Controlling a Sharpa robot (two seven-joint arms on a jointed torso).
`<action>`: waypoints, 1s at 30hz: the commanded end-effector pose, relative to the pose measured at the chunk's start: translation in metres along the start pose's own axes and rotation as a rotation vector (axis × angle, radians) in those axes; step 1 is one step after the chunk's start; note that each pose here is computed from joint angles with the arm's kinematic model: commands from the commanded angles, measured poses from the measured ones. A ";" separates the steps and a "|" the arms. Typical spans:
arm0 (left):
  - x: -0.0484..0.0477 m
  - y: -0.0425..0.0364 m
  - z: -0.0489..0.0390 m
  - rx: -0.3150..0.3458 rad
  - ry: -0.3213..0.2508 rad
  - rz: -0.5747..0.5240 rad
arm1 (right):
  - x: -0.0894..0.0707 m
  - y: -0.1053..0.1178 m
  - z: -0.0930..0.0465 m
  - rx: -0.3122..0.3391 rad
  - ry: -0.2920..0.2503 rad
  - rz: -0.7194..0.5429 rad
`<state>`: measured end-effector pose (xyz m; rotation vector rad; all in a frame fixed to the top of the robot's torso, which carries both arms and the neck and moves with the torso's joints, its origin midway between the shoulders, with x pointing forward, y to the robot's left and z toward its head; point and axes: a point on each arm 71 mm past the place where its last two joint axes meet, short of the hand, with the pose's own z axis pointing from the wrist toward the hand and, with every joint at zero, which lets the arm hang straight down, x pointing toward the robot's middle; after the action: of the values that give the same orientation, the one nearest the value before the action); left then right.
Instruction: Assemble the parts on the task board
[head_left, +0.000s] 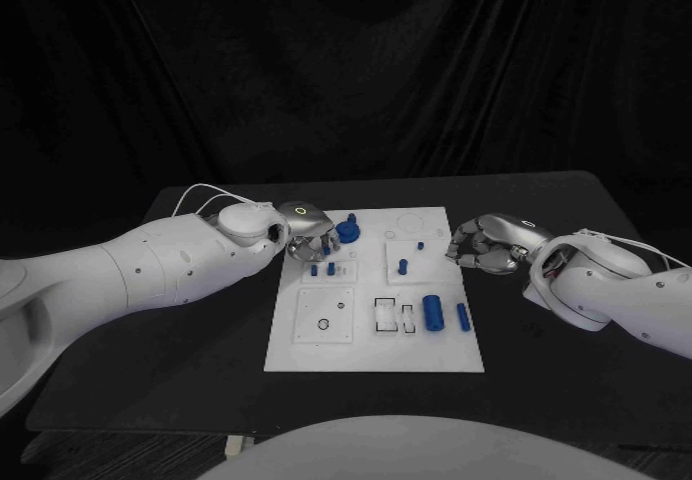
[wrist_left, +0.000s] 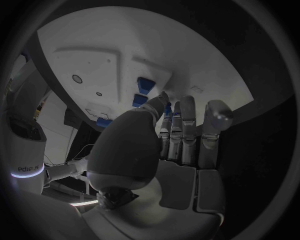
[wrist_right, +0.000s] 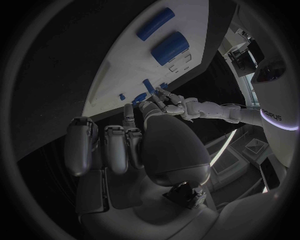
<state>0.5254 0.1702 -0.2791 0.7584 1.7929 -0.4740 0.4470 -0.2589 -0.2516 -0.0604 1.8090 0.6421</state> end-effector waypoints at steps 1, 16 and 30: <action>-0.0004 0.0019 -0.0009 -0.013 -0.018 0.003 | 0.001 -0.001 -0.001 0.002 0.003 0.000; -0.0049 0.0327 -0.0297 -0.128 -0.181 0.024 | -0.011 -0.002 -0.004 -0.004 -0.048 -0.006; -0.0039 0.0524 -0.0997 -0.176 -0.343 -0.509 | -0.090 0.040 0.032 -0.153 -0.093 -0.156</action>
<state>0.4944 0.2702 -0.2464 0.3702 1.6679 -0.4995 0.4910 -0.2423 -0.1638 -0.1676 1.6218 0.6535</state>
